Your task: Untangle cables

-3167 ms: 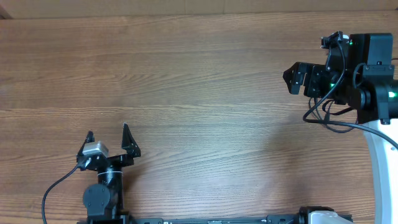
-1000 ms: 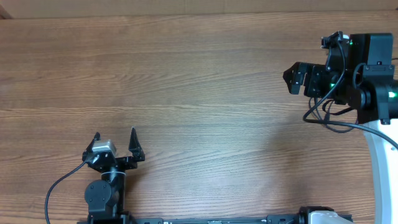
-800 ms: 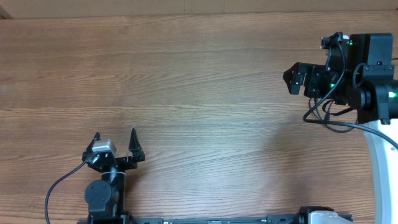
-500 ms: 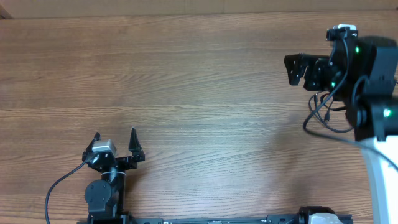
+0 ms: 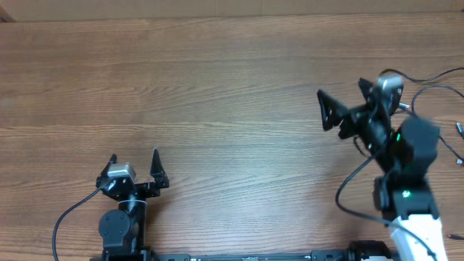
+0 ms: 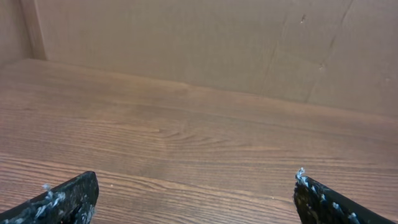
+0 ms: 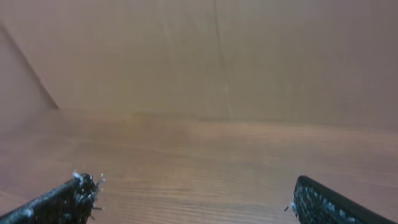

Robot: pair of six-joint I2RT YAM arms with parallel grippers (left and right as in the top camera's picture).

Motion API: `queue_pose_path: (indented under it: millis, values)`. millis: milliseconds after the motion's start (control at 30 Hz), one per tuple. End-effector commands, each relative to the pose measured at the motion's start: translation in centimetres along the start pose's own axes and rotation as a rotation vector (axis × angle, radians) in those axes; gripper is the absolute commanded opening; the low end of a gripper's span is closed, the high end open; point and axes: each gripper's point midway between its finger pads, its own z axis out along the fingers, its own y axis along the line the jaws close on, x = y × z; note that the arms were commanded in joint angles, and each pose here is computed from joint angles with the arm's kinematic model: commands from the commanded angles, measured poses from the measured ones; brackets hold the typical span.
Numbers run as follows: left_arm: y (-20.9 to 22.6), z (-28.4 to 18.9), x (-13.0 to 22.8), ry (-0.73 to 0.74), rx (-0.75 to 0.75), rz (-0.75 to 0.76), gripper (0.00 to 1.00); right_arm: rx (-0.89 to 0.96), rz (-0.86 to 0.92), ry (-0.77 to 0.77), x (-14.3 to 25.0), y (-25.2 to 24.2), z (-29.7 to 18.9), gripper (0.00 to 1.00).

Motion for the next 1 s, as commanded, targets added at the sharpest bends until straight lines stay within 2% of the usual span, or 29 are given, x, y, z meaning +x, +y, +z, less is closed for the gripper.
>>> queue_pose_path:
  millis: [0,167,500,967]
  values:
    - [-0.1,0.0,0.0,-0.005,0.009,-0.010,1.00,-0.043,0.003,-0.064,1.5,0.9,-1.2,1.00]
    - [-0.1,0.0,0.0,-0.005,0.009,-0.010,1.00,-0.063,-0.035,-0.181,3.6,1.4,-2.9,1.00]
    - [-0.1,0.0,0.0,-0.005,0.009,-0.010,1.00,-0.011,-0.020,-0.177,7.5,0.5,-4.4,1.00]
    - [-0.1,0.0,0.0,-0.005,0.009,-0.010,1.00,-0.001,-0.040,-0.233,7.9,0.5,-5.1,1.00]
